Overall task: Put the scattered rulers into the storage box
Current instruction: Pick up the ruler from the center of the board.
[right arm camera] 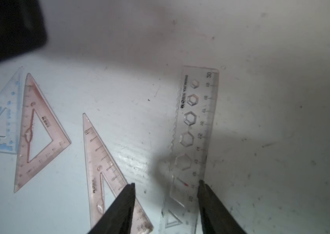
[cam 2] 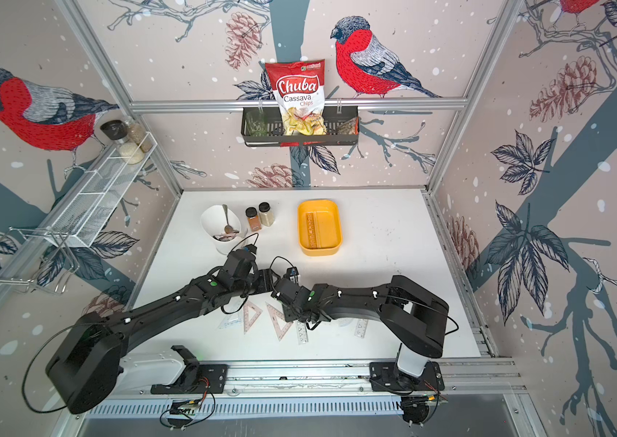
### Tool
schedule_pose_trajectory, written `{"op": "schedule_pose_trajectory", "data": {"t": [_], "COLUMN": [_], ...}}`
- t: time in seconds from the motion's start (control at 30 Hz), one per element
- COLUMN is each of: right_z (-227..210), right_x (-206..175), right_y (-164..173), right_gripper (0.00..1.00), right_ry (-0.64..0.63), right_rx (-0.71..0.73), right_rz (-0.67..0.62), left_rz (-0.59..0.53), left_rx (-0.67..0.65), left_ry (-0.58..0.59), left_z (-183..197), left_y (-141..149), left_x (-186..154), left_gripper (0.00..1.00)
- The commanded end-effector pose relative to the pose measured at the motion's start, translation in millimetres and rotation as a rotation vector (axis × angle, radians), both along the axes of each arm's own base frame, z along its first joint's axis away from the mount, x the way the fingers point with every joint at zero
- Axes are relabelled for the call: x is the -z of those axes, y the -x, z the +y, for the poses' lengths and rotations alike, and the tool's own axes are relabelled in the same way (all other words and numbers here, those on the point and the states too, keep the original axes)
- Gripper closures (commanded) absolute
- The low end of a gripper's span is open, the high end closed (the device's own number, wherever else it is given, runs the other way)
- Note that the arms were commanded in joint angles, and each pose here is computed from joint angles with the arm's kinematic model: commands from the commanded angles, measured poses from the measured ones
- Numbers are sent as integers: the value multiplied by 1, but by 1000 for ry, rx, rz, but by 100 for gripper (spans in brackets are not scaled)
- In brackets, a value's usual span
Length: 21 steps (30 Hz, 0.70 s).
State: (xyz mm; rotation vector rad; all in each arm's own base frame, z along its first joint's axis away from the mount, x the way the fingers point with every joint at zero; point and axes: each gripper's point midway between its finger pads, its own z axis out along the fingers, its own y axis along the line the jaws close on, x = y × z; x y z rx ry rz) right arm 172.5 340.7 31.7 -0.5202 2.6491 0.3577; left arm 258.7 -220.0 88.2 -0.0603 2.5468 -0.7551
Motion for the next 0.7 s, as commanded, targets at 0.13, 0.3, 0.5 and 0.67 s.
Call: {"op": "schedule_pose_trajectory", "data": {"t": [0.13,0.3,0.5,0.67], "right_z": [-13,-22,-24,-22], "right_x": [17,23,18,5], "right_y": [-8,-20,-40,-53], "right_gripper": [45,52,56,57], "right_ry": [76,115,96,62], "right_rx": [53,94,128,132], "right_rz": [2,-9,-28,-48], "left_rz": [-8,-5,9,30], "left_rx": [-1,9,23,48], "left_ry": [12,20,40,58], "left_z": [-3,-6,-10,-13], "left_y": [-3,-3,1,8], "left_x": [3,4,9,15], "left_gripper": [34,34,34,35]}}
